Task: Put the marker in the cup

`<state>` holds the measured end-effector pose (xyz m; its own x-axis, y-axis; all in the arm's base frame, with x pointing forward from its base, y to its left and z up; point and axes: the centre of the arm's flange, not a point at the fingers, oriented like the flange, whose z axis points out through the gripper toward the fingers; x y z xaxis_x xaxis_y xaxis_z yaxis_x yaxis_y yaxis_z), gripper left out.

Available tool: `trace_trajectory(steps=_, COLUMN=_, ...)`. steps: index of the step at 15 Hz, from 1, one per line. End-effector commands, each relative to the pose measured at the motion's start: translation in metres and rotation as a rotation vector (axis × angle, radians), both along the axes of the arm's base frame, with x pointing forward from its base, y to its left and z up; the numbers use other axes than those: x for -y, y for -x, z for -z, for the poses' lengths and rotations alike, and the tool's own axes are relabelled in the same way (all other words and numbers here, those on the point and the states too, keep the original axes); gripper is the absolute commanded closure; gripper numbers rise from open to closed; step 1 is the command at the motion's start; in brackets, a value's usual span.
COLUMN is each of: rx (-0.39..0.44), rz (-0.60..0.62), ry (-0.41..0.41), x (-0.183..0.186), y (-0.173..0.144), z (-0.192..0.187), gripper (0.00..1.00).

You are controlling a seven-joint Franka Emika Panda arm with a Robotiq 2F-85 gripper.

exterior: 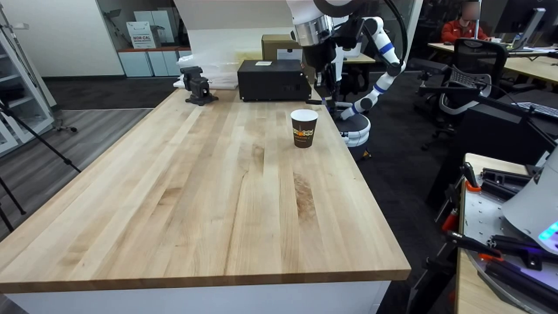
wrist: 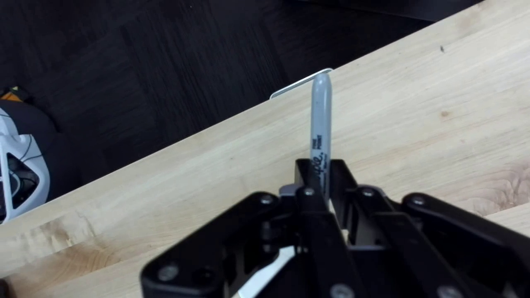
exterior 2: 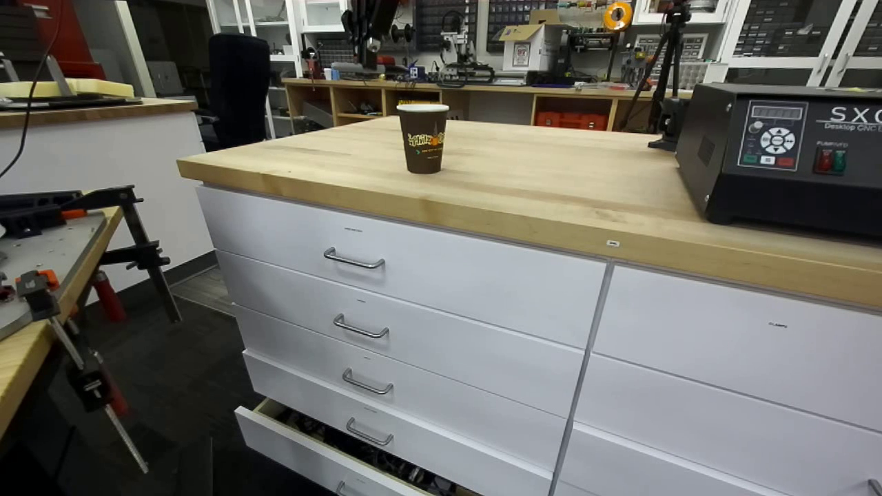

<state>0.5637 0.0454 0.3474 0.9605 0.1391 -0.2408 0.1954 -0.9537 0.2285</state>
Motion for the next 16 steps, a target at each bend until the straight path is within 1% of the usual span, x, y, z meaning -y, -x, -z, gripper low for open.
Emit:
trace_trajectory(steps=1, rx=-0.056, rz=0.037, ry=0.012, x=0.003, y=-0.020, z=0.003, gripper=0.94)
trace_trajectory(steps=5, rx=-0.087, rz=0.040, ry=0.009, x=0.003, y=-0.038, z=0.022, gripper=0.94)
trace_trajectory(steps=10, rx=-0.092, rz=0.041, ry=0.018, x=0.003, y=-0.058, z=0.049, gripper=0.94)
trace_trajectory(steps=12, rx=-0.091, rz=0.052, ry=0.021, x=0.005, y=-0.063, z=0.052, gripper=0.94)
trace_trajectory(steps=16, rx=-0.076, rz=0.058, ry=0.023, x=0.006, y=-0.071, z=0.044, gripper=0.94)
